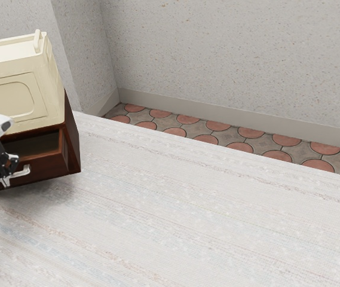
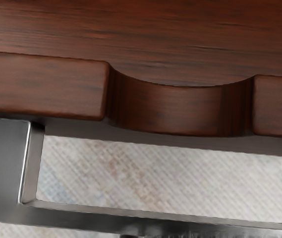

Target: Push the drawer handle with one arm to close the drawer

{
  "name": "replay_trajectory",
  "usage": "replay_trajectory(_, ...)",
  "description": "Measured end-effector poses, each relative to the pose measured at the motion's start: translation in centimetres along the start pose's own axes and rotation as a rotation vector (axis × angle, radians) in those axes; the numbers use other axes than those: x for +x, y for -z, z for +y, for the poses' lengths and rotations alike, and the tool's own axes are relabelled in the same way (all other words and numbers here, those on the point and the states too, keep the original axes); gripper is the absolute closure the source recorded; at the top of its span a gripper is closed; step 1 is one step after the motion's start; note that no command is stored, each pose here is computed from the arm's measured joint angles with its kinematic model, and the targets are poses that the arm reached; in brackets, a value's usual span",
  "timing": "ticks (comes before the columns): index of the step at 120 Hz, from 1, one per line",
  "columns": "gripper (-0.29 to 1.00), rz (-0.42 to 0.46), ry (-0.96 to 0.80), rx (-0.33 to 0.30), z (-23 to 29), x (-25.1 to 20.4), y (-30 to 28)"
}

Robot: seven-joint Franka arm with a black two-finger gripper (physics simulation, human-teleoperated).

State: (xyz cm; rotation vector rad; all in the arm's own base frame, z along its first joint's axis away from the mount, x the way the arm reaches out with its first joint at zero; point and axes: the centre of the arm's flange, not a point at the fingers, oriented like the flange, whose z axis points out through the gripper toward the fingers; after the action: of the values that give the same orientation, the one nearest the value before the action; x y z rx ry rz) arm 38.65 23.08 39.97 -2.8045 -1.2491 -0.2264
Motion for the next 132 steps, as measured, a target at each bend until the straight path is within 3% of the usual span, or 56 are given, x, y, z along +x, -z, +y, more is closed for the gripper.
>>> replay_trajectory(132,0.79,0.122,-0.111,0.007,1.5,11.0,-2.0)
